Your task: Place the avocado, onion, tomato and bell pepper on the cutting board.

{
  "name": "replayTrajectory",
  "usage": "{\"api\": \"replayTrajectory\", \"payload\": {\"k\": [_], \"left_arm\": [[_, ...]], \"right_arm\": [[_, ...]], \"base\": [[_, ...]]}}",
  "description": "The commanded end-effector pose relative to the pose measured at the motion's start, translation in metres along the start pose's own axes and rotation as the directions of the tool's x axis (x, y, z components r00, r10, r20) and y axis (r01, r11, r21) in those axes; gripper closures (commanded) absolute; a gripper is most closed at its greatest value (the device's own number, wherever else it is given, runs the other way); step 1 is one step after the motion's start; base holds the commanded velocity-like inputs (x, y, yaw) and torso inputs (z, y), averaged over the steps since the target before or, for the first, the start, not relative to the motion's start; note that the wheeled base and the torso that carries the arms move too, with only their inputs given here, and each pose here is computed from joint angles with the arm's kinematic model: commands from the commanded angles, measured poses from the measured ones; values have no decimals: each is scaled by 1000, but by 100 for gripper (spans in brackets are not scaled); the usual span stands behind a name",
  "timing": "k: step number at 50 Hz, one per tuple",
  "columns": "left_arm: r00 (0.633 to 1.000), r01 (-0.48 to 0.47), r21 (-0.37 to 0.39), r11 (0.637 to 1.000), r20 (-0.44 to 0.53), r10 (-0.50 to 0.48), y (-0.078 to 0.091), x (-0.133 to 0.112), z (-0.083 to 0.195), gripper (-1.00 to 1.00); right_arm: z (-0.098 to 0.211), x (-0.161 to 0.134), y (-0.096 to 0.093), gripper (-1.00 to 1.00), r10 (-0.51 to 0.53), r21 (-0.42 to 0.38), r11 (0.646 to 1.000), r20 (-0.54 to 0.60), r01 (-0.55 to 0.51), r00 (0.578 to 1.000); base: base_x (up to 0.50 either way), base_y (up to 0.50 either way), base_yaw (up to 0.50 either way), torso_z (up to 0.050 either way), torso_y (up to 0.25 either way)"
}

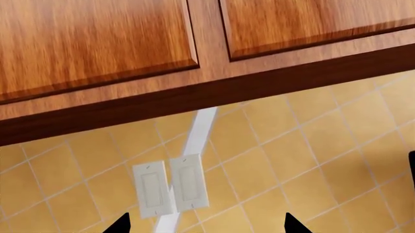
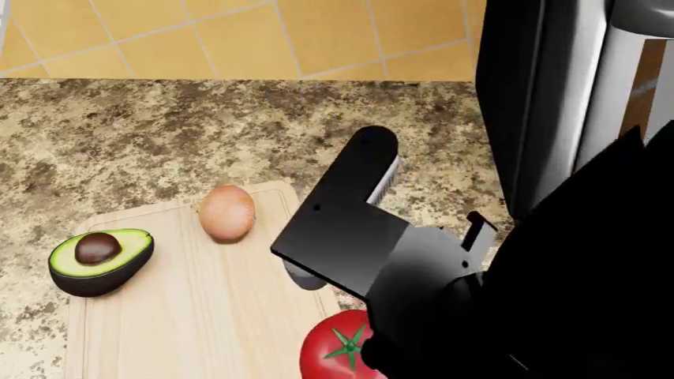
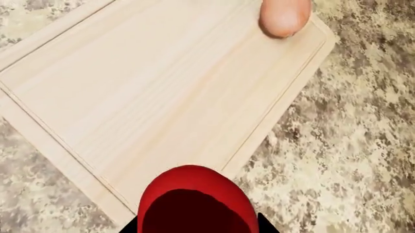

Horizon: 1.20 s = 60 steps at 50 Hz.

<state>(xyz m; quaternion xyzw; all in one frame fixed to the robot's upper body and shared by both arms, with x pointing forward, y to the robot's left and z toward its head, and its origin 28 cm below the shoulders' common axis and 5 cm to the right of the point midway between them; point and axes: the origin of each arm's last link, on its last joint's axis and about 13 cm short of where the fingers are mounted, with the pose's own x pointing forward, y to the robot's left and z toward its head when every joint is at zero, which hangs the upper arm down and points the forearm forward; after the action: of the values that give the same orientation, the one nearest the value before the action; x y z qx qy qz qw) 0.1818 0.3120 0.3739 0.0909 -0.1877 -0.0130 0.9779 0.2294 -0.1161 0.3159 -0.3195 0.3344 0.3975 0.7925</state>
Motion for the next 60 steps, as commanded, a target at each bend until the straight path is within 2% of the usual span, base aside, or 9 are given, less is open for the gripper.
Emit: {"api": "replayTrajectory", "payload": {"k": [1, 14, 33, 34, 35, 36, 54, 55, 60], "left_arm": [[1000, -2, 0, 1000, -6, 2, 0, 0, -2, -100], [1000, -6, 2, 1000, -9, 6, 0, 0, -2, -100], [1000, -9, 2, 1000, -15, 9, 2, 0, -4, -100], [1000, -10, 2, 1000, -15, 10, 2, -1, -4, -100], [1000, -14, 9, 1000, -27, 14, 2, -2, -7, -100], [1000, -15, 8, 1000, -27, 15, 2, -2, -7, -100], [1000, -14, 6, 1000, -26, 14, 2, -2, -7, -100], [1000, -12, 7, 1000, -24, 12, 2, -2, -6, -100], [1000, -11, 7, 1000, -21, 11, 1, -2, -5, -100]], "right_arm": [[12, 18, -12, 100, 17, -24, 1000, 23, -17, 1000], [27, 37, -16, 100, 58, -47, 997, 73, -54, 996], [34, 61, -16, 100, 114, -78, 991, 66, -109, 991], [35, 63, -17, 100, 114, -76, 991, 69, -109, 991], [38, 86, -17, 100, 163, -78, 985, 83, -156, 983], [39, 88, -17, 100, 166, -80, 984, 83, -160, 983], [38, 90, -20, 100, 161, -73, 985, 63, -156, 985], [39, 88, -21, -100, 157, -75, 986, 65, -152, 985], [43, 78, -20, -100, 143, -93, 986, 69, -136, 987]], "base": [[0, 0, 0, 0, 0], [0, 0, 0, 0, 0], [0, 0, 0, 0, 0], [0, 0, 0, 0, 0], [0, 0, 0, 0, 0], [0, 0, 0, 0, 0], [0, 0, 0, 0, 1], [0, 0, 0, 0, 0], [0, 0, 0, 0, 0]]}}
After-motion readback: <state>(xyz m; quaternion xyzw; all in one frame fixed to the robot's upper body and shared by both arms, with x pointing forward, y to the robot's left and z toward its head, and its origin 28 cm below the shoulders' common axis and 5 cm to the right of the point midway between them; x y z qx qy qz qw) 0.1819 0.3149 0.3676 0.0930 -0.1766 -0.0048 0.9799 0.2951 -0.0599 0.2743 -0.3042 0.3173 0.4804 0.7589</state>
